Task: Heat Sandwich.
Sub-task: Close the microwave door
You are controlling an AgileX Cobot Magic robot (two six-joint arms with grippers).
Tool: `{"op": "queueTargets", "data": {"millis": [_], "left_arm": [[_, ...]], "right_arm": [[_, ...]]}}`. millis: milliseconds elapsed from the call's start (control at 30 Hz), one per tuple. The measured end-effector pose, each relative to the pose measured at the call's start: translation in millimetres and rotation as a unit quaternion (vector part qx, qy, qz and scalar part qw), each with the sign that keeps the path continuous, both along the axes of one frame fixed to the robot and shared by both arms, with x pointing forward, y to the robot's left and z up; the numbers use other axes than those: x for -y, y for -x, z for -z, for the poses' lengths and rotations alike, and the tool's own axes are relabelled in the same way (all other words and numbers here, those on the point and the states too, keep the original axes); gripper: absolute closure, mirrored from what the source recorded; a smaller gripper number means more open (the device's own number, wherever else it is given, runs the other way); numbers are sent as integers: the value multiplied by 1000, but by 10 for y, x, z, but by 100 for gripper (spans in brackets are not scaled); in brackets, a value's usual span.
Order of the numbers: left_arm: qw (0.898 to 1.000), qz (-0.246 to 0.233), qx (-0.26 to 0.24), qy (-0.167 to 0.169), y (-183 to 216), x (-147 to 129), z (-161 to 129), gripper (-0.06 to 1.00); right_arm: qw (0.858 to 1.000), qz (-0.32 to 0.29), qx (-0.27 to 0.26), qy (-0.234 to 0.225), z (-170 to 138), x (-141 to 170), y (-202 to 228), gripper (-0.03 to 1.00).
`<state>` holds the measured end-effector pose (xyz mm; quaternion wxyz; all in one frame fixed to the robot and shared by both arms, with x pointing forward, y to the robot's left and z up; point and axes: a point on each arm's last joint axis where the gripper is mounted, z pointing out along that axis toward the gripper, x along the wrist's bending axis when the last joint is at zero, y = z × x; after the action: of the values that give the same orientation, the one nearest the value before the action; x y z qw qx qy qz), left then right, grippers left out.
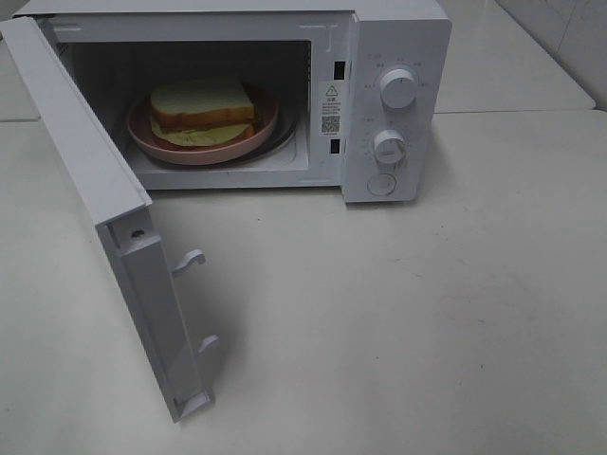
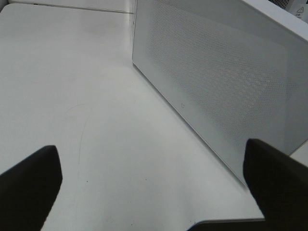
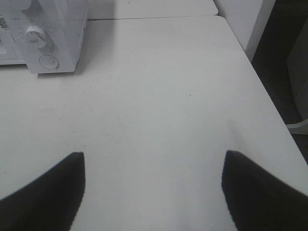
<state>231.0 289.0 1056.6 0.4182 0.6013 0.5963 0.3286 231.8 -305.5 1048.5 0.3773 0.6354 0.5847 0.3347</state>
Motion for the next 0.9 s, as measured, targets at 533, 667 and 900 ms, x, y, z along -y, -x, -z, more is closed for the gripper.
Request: {"op": "queueTargets", "data": {"millis": [533, 667, 900], "left_arm": [[1000, 0, 0, 0, 0, 0, 0, -2], [1000, 0, 0, 0, 0, 0, 0, -2], [1000, 0, 0, 0, 0, 0, 0, -2]], "right_arm": [[1000, 0, 0, 0, 0, 0, 0, 20], [1000, 0, 0, 0, 0, 0, 0, 20], [1000, 0, 0, 0, 0, 0, 0, 21]]}}
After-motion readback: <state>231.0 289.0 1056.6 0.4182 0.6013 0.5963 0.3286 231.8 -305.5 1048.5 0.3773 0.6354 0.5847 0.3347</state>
